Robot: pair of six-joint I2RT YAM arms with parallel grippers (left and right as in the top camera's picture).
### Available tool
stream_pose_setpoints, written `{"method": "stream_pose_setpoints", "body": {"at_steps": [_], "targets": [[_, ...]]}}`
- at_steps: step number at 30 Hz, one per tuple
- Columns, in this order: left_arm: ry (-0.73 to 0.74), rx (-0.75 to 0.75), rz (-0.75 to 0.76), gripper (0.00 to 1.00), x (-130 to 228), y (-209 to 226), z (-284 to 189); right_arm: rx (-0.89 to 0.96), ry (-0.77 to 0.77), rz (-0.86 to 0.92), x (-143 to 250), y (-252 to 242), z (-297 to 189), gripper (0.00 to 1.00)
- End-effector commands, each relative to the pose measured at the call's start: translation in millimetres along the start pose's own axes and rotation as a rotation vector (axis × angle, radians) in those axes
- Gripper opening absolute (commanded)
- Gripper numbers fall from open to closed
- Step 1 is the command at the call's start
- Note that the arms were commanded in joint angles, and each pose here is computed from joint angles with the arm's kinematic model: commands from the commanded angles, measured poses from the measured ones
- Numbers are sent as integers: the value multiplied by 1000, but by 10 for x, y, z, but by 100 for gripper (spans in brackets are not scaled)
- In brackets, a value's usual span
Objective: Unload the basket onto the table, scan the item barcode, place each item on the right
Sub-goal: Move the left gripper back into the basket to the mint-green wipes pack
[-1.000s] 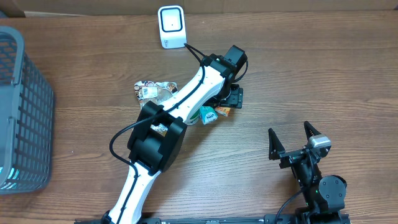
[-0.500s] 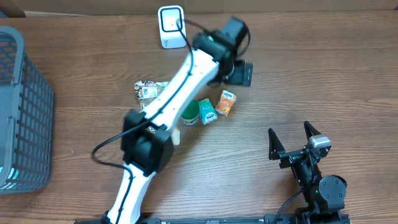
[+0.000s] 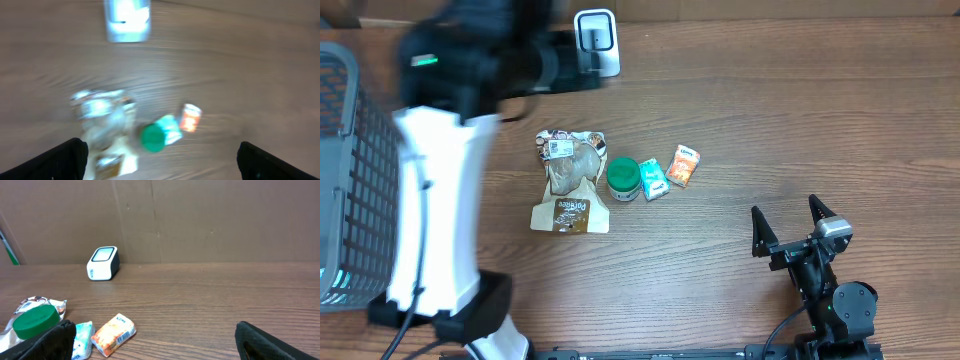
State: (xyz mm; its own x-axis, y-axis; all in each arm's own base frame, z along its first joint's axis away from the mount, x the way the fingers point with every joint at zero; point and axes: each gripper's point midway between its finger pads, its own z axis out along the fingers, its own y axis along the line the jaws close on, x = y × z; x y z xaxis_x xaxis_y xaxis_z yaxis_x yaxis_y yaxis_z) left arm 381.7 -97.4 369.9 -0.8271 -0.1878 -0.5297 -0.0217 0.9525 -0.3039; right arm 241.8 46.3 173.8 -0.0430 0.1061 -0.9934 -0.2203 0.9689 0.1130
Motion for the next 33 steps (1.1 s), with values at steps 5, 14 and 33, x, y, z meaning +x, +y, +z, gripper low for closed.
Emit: {"method": "stream_pose_setpoints", "body": {"at_steps": [5, 14, 33], "targets": [[-131, -273, -279, 98, -114, 1456, -721, -2, -4, 4, 17, -2, 0, 100], [-250, -564, -807, 91, 251, 3128, -1370, -2, -4, 3, 18, -2, 0, 100], [50, -1007, -1134, 68, 1804, 4725, -692, -2, -4, 4, 17, -2, 0, 100]]}}
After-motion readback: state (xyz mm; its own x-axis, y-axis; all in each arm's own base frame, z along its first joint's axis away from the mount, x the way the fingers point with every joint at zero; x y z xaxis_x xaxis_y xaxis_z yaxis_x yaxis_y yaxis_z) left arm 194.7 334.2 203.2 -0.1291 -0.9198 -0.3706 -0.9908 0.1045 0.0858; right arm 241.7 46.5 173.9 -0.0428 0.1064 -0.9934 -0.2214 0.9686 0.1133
